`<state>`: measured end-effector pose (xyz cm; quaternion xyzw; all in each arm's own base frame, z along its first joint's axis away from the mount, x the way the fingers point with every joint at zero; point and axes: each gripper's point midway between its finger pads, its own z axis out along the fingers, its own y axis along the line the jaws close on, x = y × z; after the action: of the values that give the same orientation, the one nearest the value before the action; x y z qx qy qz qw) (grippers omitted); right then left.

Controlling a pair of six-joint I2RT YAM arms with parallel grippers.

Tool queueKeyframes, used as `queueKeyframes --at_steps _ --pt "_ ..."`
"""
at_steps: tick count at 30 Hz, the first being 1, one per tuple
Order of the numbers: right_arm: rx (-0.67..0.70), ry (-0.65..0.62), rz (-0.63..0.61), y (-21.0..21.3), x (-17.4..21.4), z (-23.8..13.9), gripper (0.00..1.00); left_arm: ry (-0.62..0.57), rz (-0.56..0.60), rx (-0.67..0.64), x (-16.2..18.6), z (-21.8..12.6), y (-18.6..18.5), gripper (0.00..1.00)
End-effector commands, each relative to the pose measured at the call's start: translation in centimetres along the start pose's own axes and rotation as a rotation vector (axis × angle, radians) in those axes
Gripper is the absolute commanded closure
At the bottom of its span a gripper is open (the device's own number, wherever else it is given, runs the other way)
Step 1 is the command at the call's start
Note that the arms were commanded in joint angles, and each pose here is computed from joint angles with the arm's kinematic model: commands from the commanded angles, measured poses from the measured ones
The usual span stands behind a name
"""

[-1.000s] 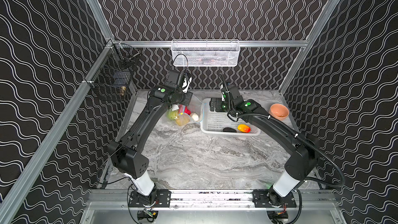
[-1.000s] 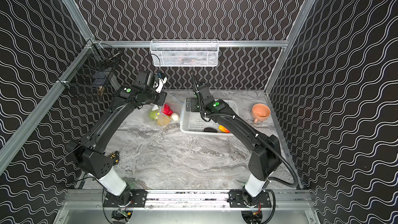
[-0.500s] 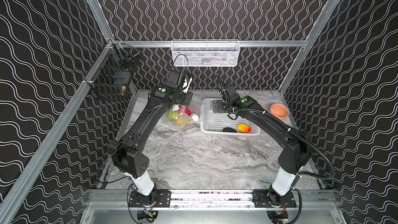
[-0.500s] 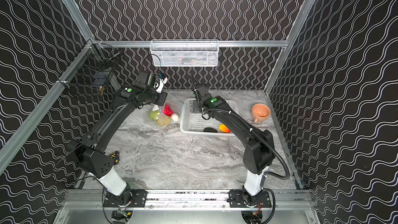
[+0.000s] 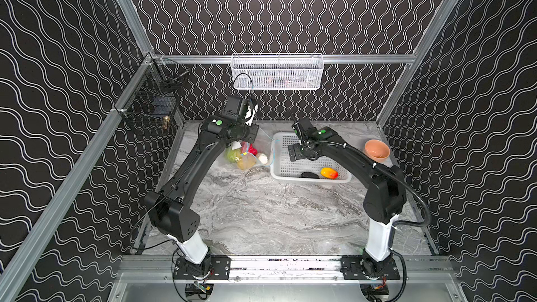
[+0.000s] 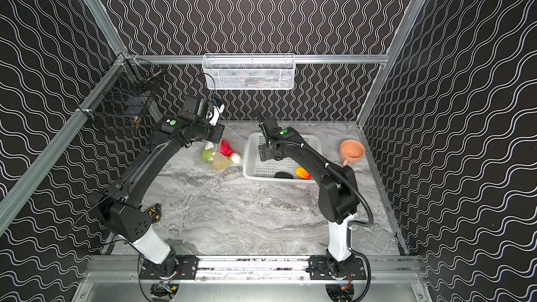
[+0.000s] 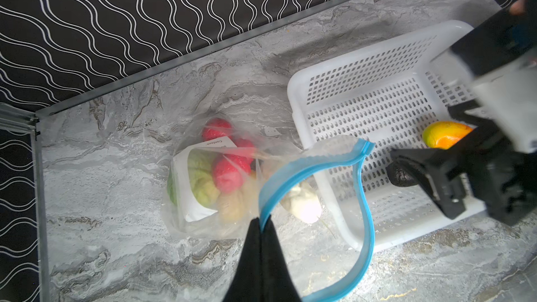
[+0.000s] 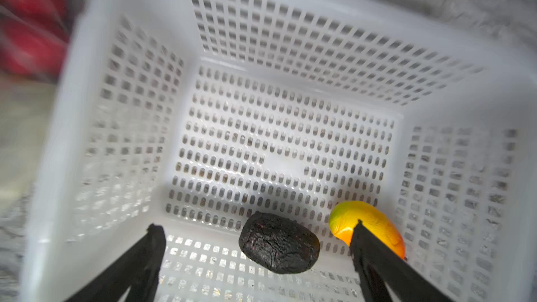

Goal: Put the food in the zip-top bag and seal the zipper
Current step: 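Lower the right gripper into the basket around the dark avocado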

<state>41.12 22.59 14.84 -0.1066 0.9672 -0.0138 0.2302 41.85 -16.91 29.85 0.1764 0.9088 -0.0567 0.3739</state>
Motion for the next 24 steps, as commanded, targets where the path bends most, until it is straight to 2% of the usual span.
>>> queueKeyframes --at_steps 1,12,24 --pt "0.048 0.082 -0.034 -1.1 1.8 0.4 0.01 -0.031 -0.017 0.012 -0.7 -0.3 -0.1 1.00" --pt "0.003 0.195 -0.033 -2.1 5.1 2.5 0.01 -0.031 -0.023 0.011 -0.6 -0.5 0.0 1.00" --pt "-0.072 0.268 -0.022 -2.3 6.9 4.0 0.01 -0.027 -0.025 0.006 -0.6 -0.3 0.1 1.00"
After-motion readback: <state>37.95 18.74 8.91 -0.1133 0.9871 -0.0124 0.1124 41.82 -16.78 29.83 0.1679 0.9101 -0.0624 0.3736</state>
